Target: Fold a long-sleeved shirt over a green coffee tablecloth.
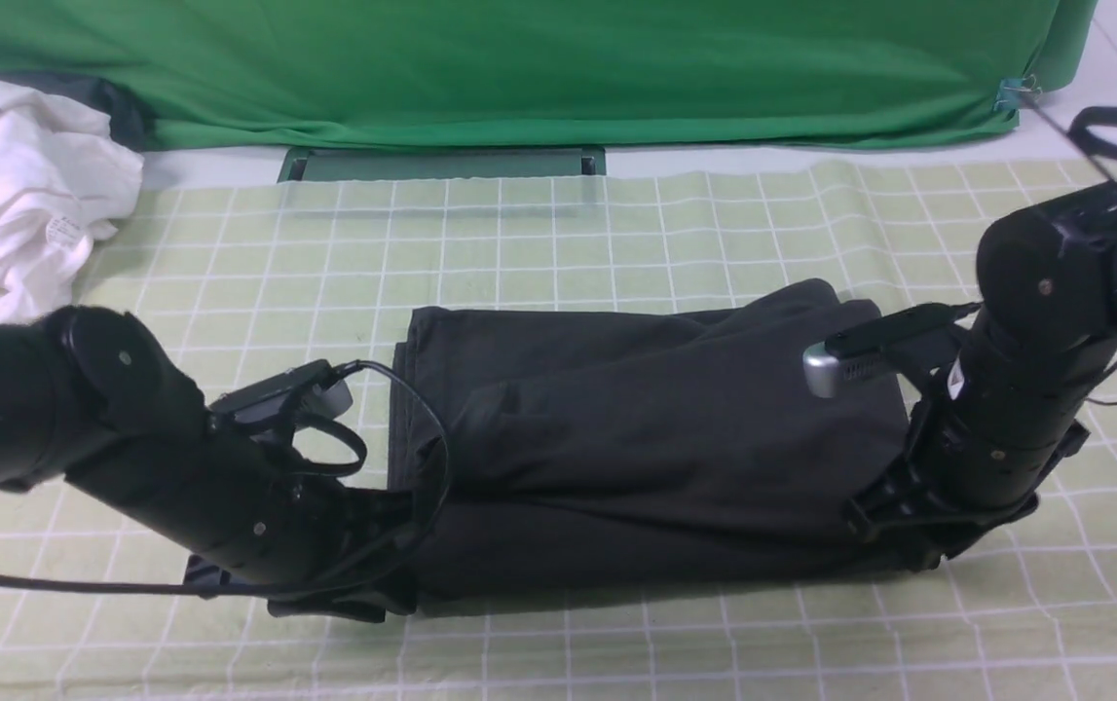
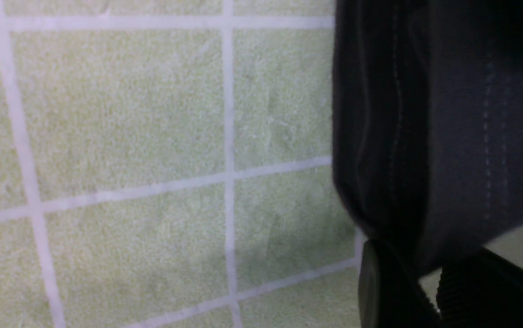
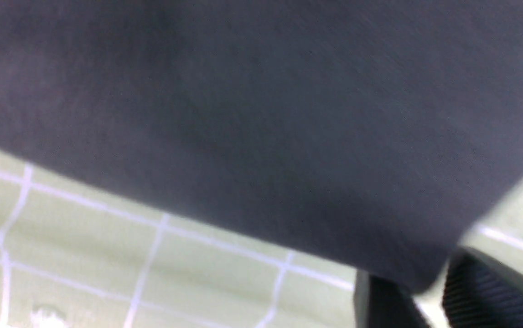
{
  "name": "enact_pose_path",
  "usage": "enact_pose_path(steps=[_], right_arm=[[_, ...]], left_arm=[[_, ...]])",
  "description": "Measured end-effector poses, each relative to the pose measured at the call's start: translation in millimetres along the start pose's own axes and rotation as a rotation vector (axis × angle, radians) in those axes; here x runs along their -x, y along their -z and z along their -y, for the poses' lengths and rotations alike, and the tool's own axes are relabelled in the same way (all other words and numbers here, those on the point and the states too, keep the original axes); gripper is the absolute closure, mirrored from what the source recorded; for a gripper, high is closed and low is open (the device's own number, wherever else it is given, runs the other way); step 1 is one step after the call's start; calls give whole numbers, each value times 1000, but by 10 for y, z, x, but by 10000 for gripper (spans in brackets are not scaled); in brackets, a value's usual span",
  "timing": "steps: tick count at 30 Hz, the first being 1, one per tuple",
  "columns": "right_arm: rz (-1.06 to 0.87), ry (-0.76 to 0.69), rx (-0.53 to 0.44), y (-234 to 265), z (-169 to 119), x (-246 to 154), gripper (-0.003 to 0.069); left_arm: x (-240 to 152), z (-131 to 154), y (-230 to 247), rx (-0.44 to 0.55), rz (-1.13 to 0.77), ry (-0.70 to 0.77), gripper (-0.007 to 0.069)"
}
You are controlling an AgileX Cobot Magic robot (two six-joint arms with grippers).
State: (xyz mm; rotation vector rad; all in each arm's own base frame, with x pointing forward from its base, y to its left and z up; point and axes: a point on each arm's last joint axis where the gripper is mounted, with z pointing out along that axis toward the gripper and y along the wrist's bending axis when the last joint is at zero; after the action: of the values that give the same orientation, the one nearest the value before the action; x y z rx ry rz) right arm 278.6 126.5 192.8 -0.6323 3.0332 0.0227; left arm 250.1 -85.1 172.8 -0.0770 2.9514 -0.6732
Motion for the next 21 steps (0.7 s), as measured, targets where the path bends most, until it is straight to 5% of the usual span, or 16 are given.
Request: enact_pose_path(steps=[8,11,16,21], right_arm=[[154,8,-4,555,5,-184,334],[221,38,-8,917,7,-417,400],[396,46,-10,1448,11,-842,611],[611,46,-12,1883,15,-1324,657]], left_arm=[[37,129,292,1,53,-91,290],[-6,198,445,-18,77,-104,264],[-89,279,672,-39,144,-135,260],[-146,325,809,-52,194,-158,258]])
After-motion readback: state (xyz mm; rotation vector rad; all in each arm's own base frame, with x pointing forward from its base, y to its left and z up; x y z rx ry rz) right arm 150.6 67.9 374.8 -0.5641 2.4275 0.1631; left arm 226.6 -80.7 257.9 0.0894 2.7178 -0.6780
